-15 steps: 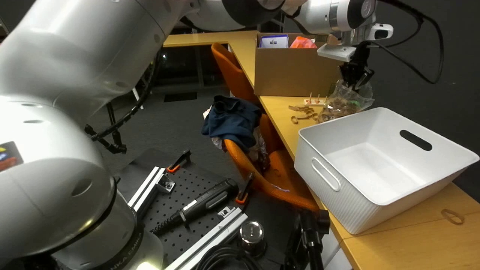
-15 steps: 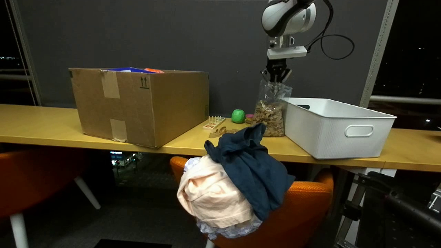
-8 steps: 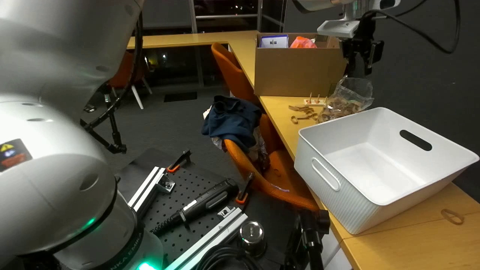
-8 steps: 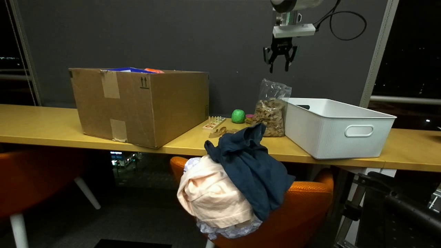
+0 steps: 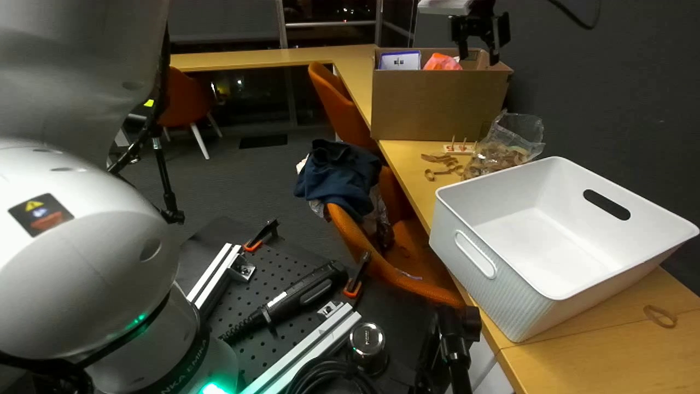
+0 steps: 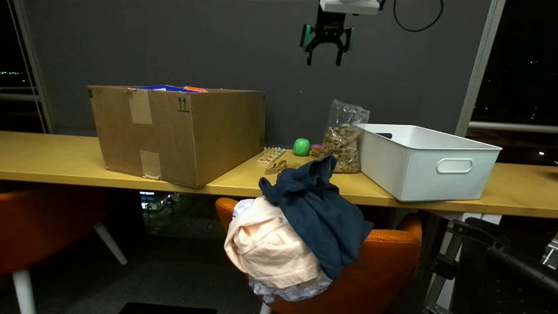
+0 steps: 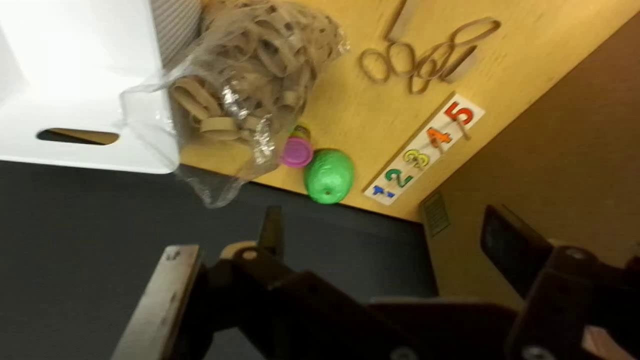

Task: Put the rubber bands inside the packet

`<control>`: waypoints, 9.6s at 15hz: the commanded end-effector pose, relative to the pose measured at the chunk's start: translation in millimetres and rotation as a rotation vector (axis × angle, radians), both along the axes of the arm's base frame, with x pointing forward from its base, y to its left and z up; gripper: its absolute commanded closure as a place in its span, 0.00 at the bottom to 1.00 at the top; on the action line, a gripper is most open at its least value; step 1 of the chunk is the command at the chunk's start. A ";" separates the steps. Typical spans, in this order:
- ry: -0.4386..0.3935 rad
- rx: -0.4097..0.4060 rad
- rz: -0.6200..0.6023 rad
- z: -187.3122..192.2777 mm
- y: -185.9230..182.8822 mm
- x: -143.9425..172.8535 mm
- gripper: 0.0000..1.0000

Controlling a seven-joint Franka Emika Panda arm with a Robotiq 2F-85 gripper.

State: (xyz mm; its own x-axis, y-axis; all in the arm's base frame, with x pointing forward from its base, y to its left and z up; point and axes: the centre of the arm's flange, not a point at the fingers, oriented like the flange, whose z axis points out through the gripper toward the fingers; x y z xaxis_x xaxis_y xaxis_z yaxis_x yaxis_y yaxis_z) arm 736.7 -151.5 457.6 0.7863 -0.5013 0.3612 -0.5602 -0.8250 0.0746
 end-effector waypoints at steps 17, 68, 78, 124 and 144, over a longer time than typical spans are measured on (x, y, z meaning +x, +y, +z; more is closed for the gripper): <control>0.125 0.023 0.368 -268.8 36.0 106.3 0.00; 0.053 -0.167 0.160 -58.1 -27.4 73.2 1.00; 0.281 -0.082 -0.059 -22.9 -57.1 -32.7 1.00; 0.266 -0.065 0.218 -219.8 32.8 77.2 0.00; -0.010 -0.208 0.312 -329.3 -4.5 153.2 0.00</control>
